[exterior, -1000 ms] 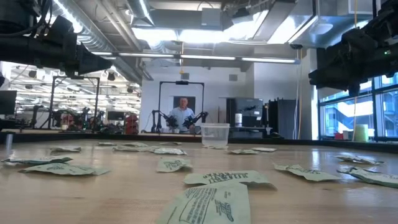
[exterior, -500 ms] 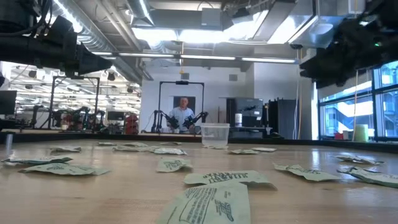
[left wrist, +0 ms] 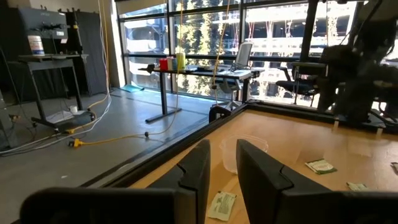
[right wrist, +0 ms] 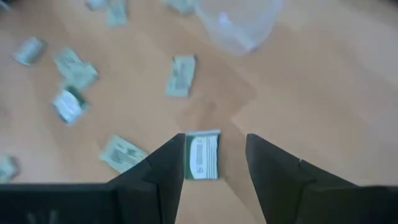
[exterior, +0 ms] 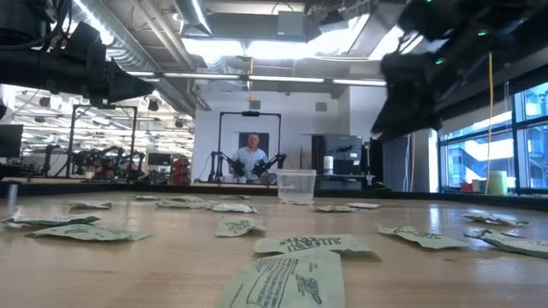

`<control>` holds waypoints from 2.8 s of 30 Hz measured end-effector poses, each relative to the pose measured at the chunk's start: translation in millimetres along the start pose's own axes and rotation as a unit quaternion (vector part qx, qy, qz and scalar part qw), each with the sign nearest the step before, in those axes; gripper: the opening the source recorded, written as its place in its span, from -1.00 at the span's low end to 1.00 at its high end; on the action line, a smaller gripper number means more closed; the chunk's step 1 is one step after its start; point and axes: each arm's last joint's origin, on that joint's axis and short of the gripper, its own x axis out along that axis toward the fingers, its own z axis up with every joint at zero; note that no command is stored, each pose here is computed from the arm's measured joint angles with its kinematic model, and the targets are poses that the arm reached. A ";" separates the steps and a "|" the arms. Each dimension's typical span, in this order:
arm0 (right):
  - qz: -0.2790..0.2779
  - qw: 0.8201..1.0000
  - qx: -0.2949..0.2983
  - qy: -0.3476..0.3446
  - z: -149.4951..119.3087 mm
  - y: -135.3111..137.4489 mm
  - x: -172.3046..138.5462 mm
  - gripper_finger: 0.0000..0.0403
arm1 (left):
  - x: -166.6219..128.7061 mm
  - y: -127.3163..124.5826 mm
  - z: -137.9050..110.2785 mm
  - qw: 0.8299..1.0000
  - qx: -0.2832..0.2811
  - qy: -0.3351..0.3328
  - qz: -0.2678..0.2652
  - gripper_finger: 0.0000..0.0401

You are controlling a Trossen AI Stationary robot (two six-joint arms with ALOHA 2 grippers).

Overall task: Pick and place items into bin
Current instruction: Put the green stevia packet into the transparent bin

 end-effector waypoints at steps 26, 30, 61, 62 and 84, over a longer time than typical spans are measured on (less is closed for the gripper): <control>-0.064 0.975 0.028 0.212 -9.0 11.9 87.7 -0.29 | 0.0 0.0 -0.1 1.000 0.001 0.000 0.000 -0.64; -0.065 0.975 0.028 0.212 -9.0 11.9 87.8 -0.50 | 0.0 0.0 -0.2 1.000 0.001 0.000 0.000 -0.64; -0.063 0.982 -0.034 0.172 4.2 9.9 69.6 -0.99 | 0.0 0.0 -0.1 1.000 0.001 0.000 0.000 -0.64; -0.061 0.984 -0.034 0.165 7.1 9.3 67.2 -0.99 | 0.0 0.0 -0.1 1.000 0.001 0.000 0.000 -0.64; -0.076 0.989 -0.117 0.058 136.2 -3.8 81.7 -1.00 | 0.6 -0.1 -0.9 1.000 0.002 0.005 0.000 -0.64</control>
